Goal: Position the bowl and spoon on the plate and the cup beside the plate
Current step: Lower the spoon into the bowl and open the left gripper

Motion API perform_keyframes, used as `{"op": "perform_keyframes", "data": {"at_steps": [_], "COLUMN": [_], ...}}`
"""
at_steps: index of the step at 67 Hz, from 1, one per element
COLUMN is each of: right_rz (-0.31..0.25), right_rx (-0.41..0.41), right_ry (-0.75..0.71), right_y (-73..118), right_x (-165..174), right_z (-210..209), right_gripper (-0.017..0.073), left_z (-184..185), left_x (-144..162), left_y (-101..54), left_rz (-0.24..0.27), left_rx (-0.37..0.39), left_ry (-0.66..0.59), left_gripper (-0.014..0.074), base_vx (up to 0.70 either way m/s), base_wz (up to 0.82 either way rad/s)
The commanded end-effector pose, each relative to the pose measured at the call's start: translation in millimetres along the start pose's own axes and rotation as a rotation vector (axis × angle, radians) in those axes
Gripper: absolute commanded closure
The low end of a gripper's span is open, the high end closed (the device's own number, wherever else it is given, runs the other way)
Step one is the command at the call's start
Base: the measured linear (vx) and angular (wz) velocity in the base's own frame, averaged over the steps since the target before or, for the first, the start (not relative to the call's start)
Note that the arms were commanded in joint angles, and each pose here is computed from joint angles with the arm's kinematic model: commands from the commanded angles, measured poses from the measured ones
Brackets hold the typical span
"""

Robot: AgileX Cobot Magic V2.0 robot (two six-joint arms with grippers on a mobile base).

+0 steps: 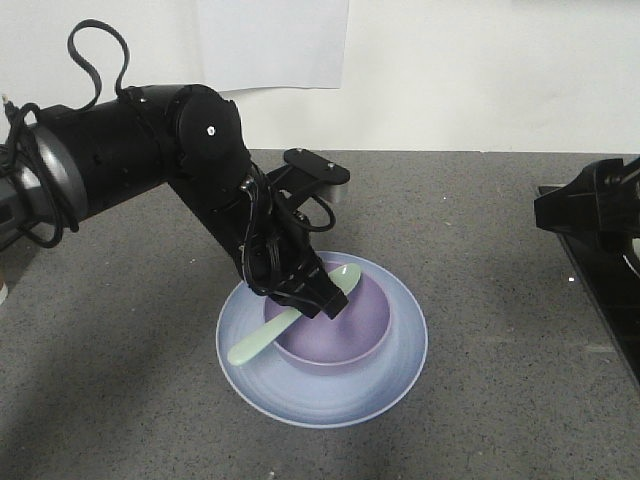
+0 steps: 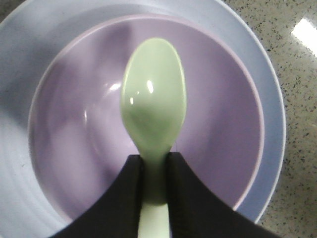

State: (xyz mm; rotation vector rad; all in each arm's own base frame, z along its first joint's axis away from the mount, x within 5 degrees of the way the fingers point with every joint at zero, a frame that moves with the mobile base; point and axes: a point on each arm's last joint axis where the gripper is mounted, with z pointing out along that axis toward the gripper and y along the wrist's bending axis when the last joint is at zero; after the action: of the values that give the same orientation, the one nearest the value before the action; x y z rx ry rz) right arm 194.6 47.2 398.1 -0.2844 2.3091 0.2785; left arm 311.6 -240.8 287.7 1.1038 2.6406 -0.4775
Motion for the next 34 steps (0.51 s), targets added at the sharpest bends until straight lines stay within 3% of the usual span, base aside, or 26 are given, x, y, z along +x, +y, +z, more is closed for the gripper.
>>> {"op": "perform_keyframes", "data": {"at_steps": [1, 21, 34], "right_rz": [-0.003, -0.003, -0.003], "right_rx": [0.009, 0.009, 0.009], "right_ry": [-0.101, -0.1, -0.1], "right_y": [0.3, 0.3, 0.3], "right_x": [-10.7, -10.7, -10.7], "right_z": [-10.9, -10.9, -10.9], "right_gripper": [0.0021, 0.0021, 0.0021], "left_z": [-27.3, -27.3, -27.3], "left_x": [-7.7, -7.7, -8.1], "left_y": [-11.8, -11.8, -11.7], "left_rz": [0.016, 0.015, 0.014], "left_rx": [0.01, 0.01, 0.009], "left_ry": [-0.115, -0.115, -0.119], "left_gripper": [0.0587, 0.0557, 0.0483], "base_vx": [0.0, 0.0, 0.0], "base_wz": [0.0, 0.0, 0.0]}}
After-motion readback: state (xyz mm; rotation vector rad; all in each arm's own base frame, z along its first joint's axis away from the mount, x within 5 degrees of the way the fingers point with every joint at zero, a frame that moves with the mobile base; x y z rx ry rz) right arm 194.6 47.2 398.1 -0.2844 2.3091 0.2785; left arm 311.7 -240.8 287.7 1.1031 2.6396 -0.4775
